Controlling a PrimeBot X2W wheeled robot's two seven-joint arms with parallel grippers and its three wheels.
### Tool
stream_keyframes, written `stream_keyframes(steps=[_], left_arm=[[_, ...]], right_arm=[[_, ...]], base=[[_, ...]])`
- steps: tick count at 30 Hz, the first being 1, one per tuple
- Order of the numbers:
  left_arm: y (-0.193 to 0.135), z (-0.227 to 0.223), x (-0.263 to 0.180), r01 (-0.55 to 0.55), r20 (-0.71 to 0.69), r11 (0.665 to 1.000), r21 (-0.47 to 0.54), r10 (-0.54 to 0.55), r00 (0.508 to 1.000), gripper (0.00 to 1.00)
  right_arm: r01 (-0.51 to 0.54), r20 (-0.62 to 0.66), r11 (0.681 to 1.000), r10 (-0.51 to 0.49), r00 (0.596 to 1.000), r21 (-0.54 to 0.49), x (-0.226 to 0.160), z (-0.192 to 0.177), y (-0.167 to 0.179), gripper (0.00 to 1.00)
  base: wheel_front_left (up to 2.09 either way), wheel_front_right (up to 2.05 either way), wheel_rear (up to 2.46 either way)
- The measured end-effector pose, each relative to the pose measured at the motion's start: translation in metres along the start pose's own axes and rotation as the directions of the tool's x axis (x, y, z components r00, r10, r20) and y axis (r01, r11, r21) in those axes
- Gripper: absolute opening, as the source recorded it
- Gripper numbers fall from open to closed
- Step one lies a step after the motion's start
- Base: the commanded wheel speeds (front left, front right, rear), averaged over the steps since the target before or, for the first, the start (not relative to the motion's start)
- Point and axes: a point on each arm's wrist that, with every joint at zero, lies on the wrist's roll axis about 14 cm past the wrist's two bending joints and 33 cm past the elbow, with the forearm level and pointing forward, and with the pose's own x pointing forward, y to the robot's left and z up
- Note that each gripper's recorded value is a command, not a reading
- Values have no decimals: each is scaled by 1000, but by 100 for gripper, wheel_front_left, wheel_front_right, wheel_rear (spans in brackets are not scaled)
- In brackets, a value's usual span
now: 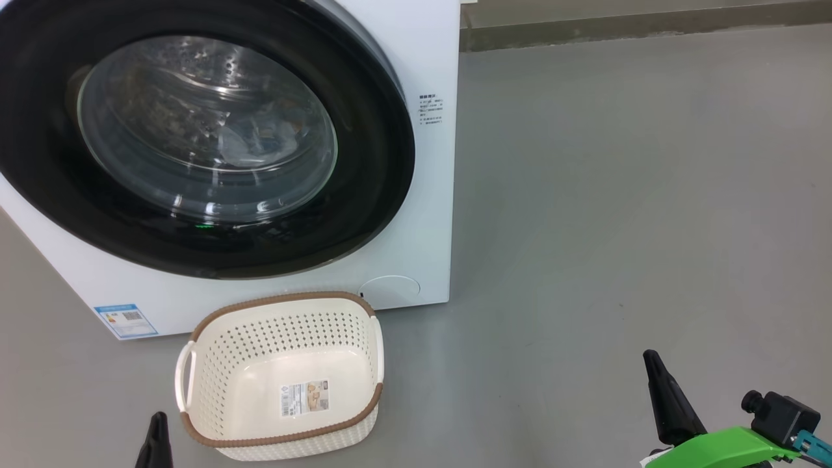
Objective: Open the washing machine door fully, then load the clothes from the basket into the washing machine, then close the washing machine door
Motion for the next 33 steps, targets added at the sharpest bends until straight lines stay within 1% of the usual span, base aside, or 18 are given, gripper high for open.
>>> stream_keyframes(steps=[10,18,22,25,26,31,33], left_arm=[[1,0,5,-11,-8,993,-115,10,1000,0],[0,0,9,-16,-16,978,-210,13,1000,0],[2,-2,8,-26,-26,967,-252,20,999,0],[2,-2,9,-27,-27,960,-277,21,999,0],[1,-1,12,-24,-24,955,-296,17,1000,0],[0,-1,13,-25,-29,939,-343,16,999,0],[1,-2,13,-30,-34,933,-360,19,999,0]], right_arm=[[25,-16,993,-24,1000,112,1,-2,-5,0],[35,-17,981,-33,999,193,4,0,-7,0],[42,-13,969,-40,999,242,6,2,-9,0],[47,-19,966,-43,999,256,6,2,-10,0],[51,-21,958,-47,999,282,6,1,-11,0],[59,-30,946,-52,998,319,6,0,-12,0],[63,-32,936,-56,998,347,6,0,-13,0]], base=[[0,0,0],[0,0,0],[0,0,0],[0,0,0],[0,0,0],[0,0,0],[0,0,0]])
